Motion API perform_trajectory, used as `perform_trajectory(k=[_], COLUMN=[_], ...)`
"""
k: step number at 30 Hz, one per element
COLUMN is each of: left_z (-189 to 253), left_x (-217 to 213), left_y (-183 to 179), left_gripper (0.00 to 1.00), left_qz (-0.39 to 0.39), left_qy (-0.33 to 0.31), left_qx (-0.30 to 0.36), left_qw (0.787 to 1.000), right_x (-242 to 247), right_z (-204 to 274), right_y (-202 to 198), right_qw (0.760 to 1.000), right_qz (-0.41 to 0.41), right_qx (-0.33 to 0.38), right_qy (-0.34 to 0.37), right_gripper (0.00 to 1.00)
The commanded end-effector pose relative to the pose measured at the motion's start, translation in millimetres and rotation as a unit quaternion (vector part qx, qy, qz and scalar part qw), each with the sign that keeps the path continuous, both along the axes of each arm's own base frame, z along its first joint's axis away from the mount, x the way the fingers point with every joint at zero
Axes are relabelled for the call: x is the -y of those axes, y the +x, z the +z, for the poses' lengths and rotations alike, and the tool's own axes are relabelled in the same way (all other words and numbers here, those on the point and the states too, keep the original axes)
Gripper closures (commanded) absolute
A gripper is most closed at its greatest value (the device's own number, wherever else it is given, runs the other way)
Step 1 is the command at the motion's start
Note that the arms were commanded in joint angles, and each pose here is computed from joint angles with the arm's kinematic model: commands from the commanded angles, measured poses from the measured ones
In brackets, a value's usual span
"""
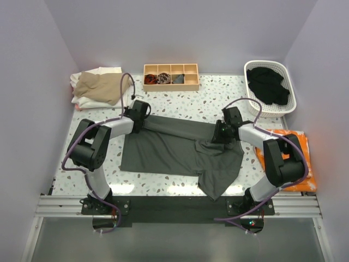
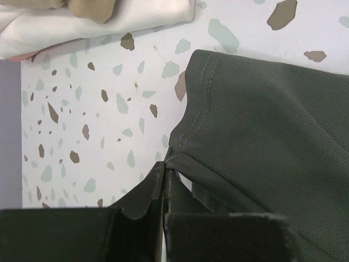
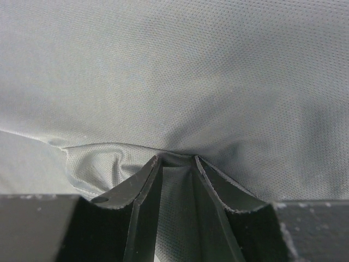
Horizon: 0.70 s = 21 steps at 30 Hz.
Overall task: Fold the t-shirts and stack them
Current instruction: Fold the flattened tshirt in 1/3 of the way
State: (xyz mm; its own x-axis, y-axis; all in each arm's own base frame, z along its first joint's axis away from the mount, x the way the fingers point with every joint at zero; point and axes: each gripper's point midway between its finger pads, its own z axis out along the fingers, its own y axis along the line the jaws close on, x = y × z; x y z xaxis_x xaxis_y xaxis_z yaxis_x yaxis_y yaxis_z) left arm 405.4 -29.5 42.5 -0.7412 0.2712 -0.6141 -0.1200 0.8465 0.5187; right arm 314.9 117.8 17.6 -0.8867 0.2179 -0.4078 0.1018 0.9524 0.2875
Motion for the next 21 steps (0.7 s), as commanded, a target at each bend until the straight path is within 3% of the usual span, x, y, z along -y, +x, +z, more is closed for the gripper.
perform_trajectory(k=[1, 6, 7, 8, 11, 12, 13, 15, 16, 17, 18, 21], left_z=[0, -7, -8, -6, 6, 14, 20, 34, 40, 48, 56, 73], left_x=[-8, -4, -4, -5, -5, -6, -9, -12, -15, -15, -14, 9], left_y=[-3, -10, -17, -20, -26, -28, -29, -29, -29, -25, -22, -2], left_gripper=[1.0, 0.96, 0.92, 0.79, 0.75, 0.68, 0.5, 0.49, 0.41, 0.26, 0.0, 0.0], left_qz=[0.014, 0.044, 0.053, 0.059, 0.073, 0.079, 0.086, 0.101, 0.11, 0.112, 0.115, 0.059], left_qy=[0.051, 0.043, 0.036, 0.033, 0.016, 0.009, 0.015, 0.016, 0.025, 0.022, 0.016, -0.04], left_qx=[-0.025, -0.067, -0.075, -0.076, -0.06, -0.05, -0.041, -0.03, -0.021, -0.01, 0.005, 0.036], left_qw=[0.998, 0.996, 0.995, 0.995, 0.995, 0.996, 0.995, 0.994, 0.993, 0.993, 0.993, 0.997], right_x=[32, 38, 38, 39, 42, 44, 43, 41, 39, 36, 35, 31], right_z=[-30, -33, -32, -31, -24, -22, -18, -11, -2, 3, 10, 33], right_y=[-24, -25, -24, -24, -22, -21, -19, -15, -13, -9, -8, -1], right_qw=[0.994, 0.991, 0.991, 0.991, 0.991, 0.991, 0.991, 0.993, 0.994, 0.995, 0.996, 0.997], right_qz=[-0.026, -0.04, -0.04, -0.041, -0.047, -0.048, -0.049, -0.039, -0.038, -0.031, -0.032, -0.028], right_qx=[-0.072, -0.08, -0.078, -0.075, -0.066, -0.063, -0.056, -0.04, -0.028, -0.017, -0.007, 0.031], right_qy=[-0.083, -0.099, -0.1, -0.101, -0.108, -0.111, -0.108, -0.103, -0.095, -0.09, -0.085, -0.068], right_gripper=[0.68, 0.69, 0.69, 0.69, 0.69, 0.69, 0.68, 0.66, 0.66, 0.65, 0.65, 0.63])
